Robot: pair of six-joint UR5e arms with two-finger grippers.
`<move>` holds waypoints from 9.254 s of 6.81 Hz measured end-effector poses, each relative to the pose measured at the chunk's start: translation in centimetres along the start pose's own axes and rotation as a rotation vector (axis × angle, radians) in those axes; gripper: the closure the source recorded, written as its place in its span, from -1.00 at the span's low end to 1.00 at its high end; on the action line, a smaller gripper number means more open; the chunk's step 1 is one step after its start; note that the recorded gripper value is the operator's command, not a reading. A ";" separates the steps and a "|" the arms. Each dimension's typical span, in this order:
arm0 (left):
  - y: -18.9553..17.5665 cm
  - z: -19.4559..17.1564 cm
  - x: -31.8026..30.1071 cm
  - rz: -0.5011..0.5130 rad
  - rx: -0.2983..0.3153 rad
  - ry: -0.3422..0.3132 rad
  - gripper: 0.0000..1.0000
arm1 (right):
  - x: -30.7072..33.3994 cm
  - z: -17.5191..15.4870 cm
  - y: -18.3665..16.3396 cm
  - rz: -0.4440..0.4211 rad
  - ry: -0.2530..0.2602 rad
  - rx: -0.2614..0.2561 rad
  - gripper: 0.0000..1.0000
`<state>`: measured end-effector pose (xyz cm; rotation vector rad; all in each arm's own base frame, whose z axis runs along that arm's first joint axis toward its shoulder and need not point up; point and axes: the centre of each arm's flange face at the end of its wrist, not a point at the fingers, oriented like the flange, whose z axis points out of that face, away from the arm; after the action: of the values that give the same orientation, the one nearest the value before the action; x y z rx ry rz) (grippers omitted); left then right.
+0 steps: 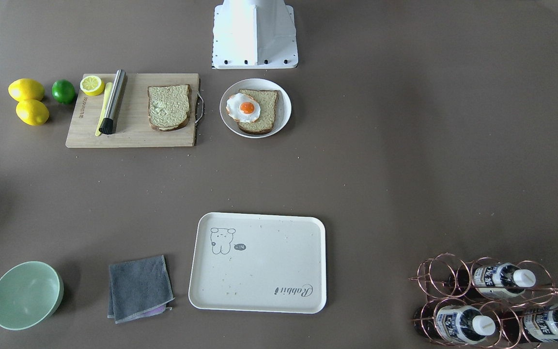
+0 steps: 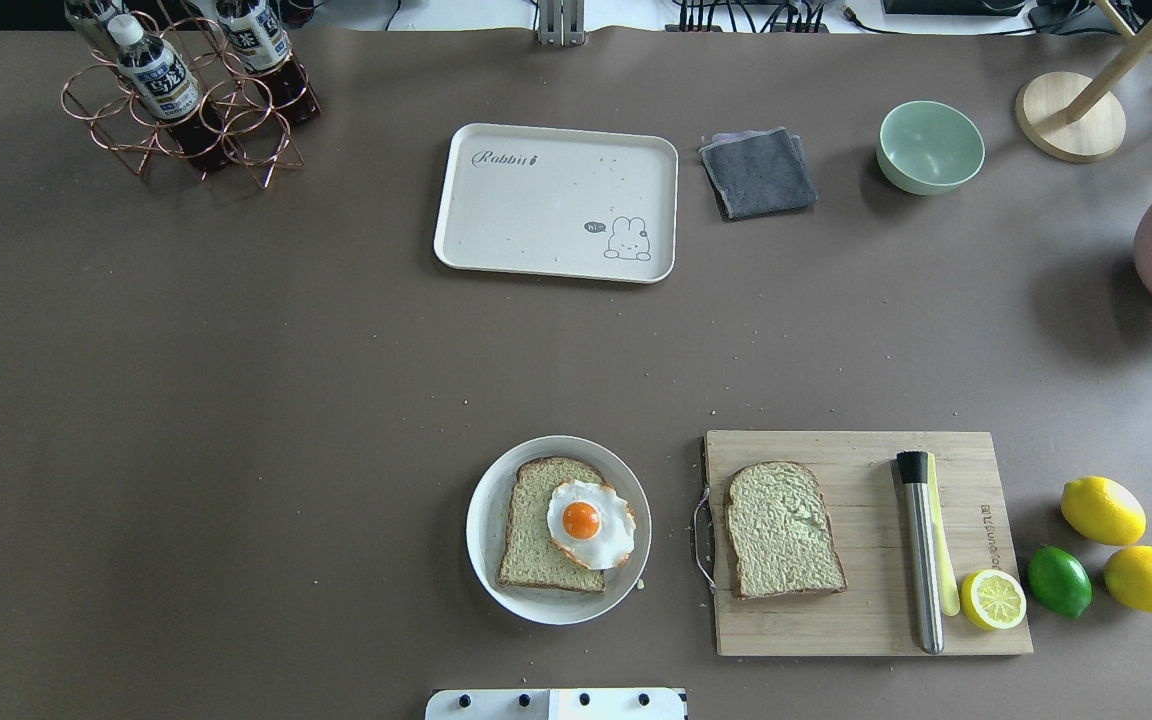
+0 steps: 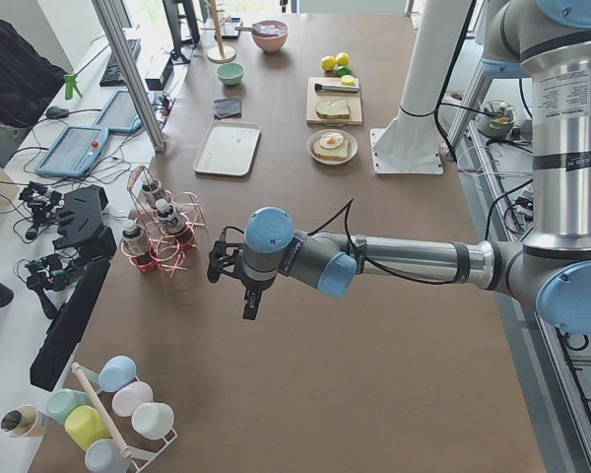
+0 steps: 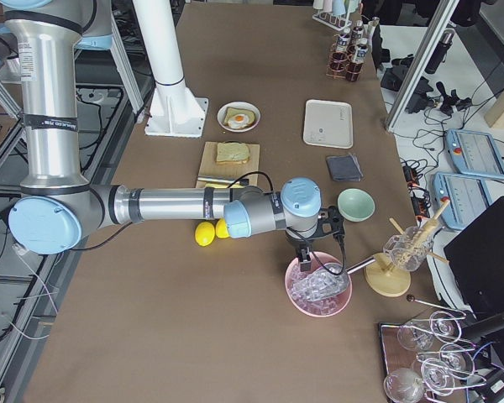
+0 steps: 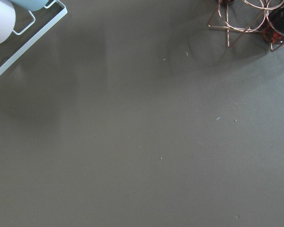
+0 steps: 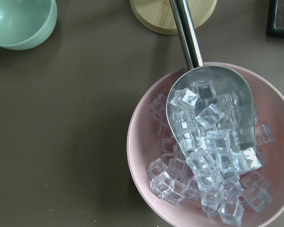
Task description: Make sandwich and place on tray
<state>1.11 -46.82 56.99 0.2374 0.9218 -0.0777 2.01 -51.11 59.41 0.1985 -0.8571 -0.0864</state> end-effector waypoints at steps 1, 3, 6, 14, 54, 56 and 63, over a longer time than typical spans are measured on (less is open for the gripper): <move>0.2 1.2 3.0 -0.034 -0.002 0.028 -0.95 | -3.1 0.8 -0.8 0.019 -0.017 0.007 -1.00; 0.9 2.8 8.5 -0.082 -0.010 0.052 -0.95 | -10.5 3.0 -1.3 0.064 -0.080 0.040 -1.00; 2.0 4.4 12.6 -0.120 -0.012 0.085 -0.95 | -19.5 3.8 0.4 0.116 -0.183 0.040 -1.00; 1.9 4.5 14.3 -0.124 0.007 0.092 -0.95 | -39.9 10.9 11.1 0.137 -0.173 -0.026 -0.99; 1.4 9.1 30.4 -0.136 0.023 0.210 -0.95 | -51.5 12.6 5.5 0.229 -0.286 0.044 -0.98; 4.9 12.0 37.6 -0.183 0.061 0.230 -0.95 | -47.1 13.0 4.7 0.235 -0.226 0.064 -0.98; 21.0 16.6 55.6 -0.255 0.090 0.168 -0.22 | -40.7 13.8 4.5 0.238 -0.145 0.073 -0.98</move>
<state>51.10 -28.39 25.93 0.2108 1.1138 -0.3394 -34.97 -42.26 38.98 0.1584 -1.0235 0.1543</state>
